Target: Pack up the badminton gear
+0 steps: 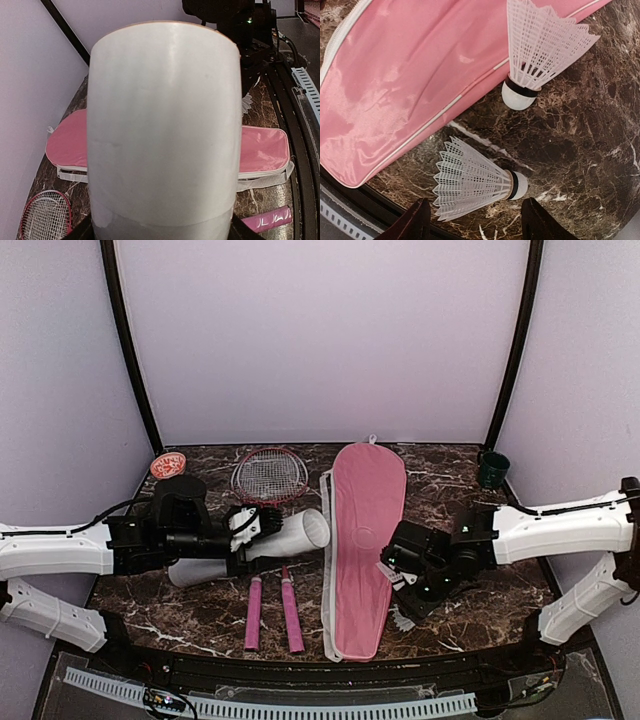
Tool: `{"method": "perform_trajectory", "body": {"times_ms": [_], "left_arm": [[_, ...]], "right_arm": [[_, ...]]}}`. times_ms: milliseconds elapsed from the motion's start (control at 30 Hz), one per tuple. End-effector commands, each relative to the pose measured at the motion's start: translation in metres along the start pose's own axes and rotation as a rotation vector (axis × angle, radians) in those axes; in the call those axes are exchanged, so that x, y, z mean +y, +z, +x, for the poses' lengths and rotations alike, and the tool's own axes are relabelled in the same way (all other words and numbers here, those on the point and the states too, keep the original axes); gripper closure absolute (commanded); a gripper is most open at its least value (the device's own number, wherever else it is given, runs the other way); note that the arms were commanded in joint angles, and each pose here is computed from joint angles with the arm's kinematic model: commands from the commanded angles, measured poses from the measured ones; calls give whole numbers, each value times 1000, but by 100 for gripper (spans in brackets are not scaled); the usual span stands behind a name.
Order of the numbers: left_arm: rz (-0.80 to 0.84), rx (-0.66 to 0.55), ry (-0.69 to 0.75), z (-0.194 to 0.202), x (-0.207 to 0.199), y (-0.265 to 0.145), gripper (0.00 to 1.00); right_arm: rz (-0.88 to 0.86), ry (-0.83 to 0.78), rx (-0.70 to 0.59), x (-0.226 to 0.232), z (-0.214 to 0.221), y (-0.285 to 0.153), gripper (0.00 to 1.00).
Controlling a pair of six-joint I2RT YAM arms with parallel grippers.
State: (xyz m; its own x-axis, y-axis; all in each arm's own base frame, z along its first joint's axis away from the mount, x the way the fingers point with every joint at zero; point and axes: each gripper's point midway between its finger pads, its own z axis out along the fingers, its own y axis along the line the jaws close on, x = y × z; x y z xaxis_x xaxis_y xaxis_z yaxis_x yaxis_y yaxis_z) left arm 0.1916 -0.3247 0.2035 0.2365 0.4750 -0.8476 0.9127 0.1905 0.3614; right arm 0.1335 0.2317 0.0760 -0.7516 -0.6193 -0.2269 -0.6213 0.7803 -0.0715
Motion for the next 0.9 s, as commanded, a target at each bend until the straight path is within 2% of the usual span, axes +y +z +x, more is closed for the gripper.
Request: {"method": "perform_trajectory", "body": {"times_ms": [0,167,467,567,667,867], "left_arm": [[25,15,-54,5,-6,3,64],[27,16,-53,5,-5,4,64],[28,25,-49,8,-6,6,64],[28,28,-47,8,-5,6,64],[30,26,-46,8,-6,6,64],[21,17,-47,6,-5,4,64]], "right_arm": [[41,29,-8,-4,1,10,40],[117,19,25,-14,6,20,55],[168,24,-4,-23,-3,7,100],[199,42,-26,-35,-6,-10,100],[160,97,-124,-47,-20,-41,100],[-140,210,-457,-55,-71,-124,100]]}}
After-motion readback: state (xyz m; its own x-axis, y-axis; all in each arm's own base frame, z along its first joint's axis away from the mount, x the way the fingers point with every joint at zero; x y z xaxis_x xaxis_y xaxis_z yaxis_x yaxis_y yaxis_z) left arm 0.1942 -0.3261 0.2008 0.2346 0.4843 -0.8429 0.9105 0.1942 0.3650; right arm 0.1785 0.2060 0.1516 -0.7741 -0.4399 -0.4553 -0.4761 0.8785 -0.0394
